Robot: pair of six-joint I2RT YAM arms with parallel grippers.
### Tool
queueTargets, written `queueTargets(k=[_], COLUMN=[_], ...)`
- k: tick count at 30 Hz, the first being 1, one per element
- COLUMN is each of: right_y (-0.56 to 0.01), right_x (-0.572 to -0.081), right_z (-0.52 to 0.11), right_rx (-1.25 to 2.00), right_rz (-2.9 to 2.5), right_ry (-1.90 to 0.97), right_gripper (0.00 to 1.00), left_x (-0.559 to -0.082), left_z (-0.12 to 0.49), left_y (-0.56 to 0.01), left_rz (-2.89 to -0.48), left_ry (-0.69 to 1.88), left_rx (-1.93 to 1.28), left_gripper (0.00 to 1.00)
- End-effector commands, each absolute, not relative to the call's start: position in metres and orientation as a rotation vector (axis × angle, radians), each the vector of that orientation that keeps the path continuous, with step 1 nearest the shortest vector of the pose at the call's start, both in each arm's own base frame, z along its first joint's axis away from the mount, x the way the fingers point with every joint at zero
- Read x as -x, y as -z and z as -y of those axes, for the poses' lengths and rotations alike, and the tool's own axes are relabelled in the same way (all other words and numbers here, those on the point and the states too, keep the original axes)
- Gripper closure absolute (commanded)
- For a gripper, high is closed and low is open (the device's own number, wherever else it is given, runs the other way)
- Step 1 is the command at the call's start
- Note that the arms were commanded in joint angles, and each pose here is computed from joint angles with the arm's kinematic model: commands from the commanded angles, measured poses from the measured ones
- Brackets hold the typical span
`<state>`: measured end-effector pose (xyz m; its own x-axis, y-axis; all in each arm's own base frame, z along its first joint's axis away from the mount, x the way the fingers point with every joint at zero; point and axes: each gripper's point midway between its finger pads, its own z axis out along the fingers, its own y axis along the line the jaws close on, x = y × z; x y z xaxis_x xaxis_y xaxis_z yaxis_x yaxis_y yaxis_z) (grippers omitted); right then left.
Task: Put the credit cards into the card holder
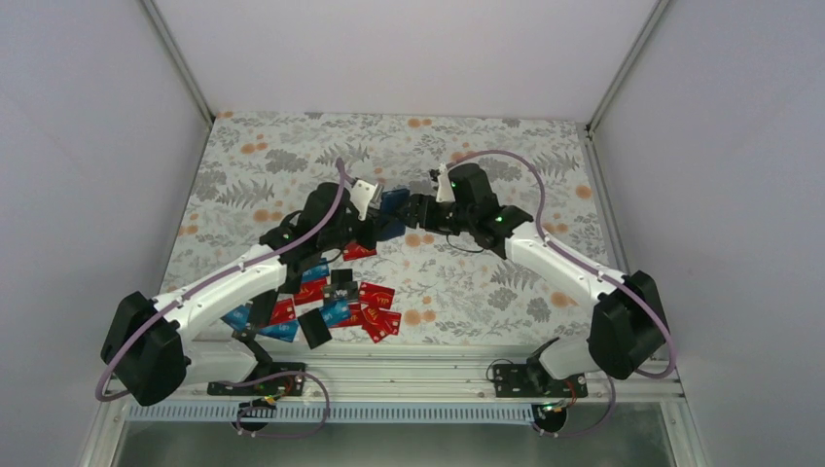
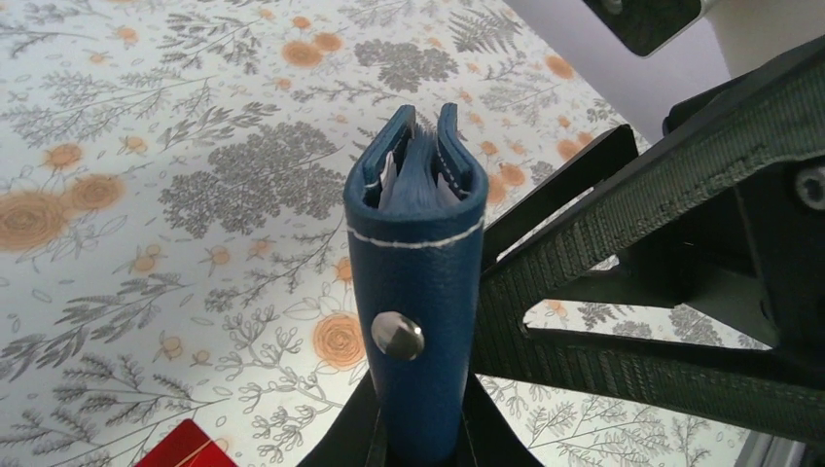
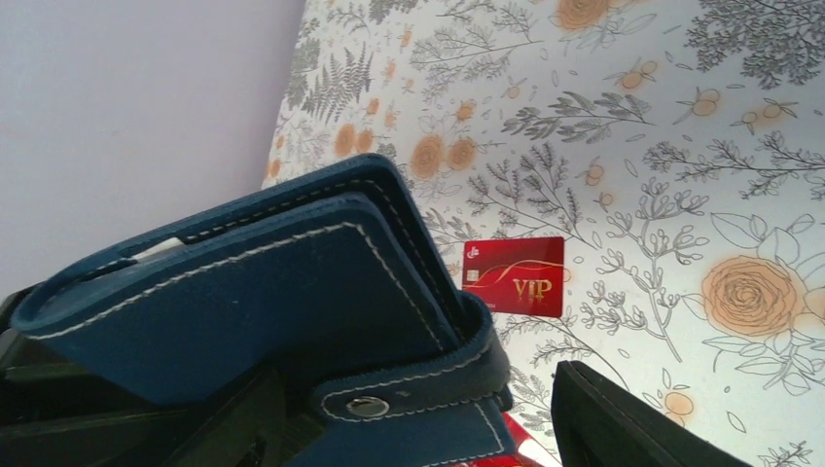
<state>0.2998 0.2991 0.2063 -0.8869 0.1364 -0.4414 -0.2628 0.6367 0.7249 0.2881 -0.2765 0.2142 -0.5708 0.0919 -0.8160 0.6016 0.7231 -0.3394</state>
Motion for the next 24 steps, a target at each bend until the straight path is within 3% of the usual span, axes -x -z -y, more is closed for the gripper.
queueTargets(k=[1, 5, 24], right_y=[-0.177, -0.152, -0.08], right_x=[-0.306, -0.305, -0.305], right_z=[-0.294, -0.291, -0.245], right_rx=[0.055, 0.039, -0.022], right_rz=[-2.462, -2.529, -2.676], right_ry=[-1.019, -0.967, -0.562], right_gripper=[0.31, 0.34, 0.33], left_x=[-0.284, -0.283, -0.292], left_z=[0.293, 0.294, 0.295], left_y=[-0.248, -0.252, -0.248], left_rz=[-1.966, -1.955, -1.987], left_ry=[0.836, 0.834, 0.782], left_rx=[-0.576, -0.578, -0.562], left_gripper=[0.98, 0.98, 0.98])
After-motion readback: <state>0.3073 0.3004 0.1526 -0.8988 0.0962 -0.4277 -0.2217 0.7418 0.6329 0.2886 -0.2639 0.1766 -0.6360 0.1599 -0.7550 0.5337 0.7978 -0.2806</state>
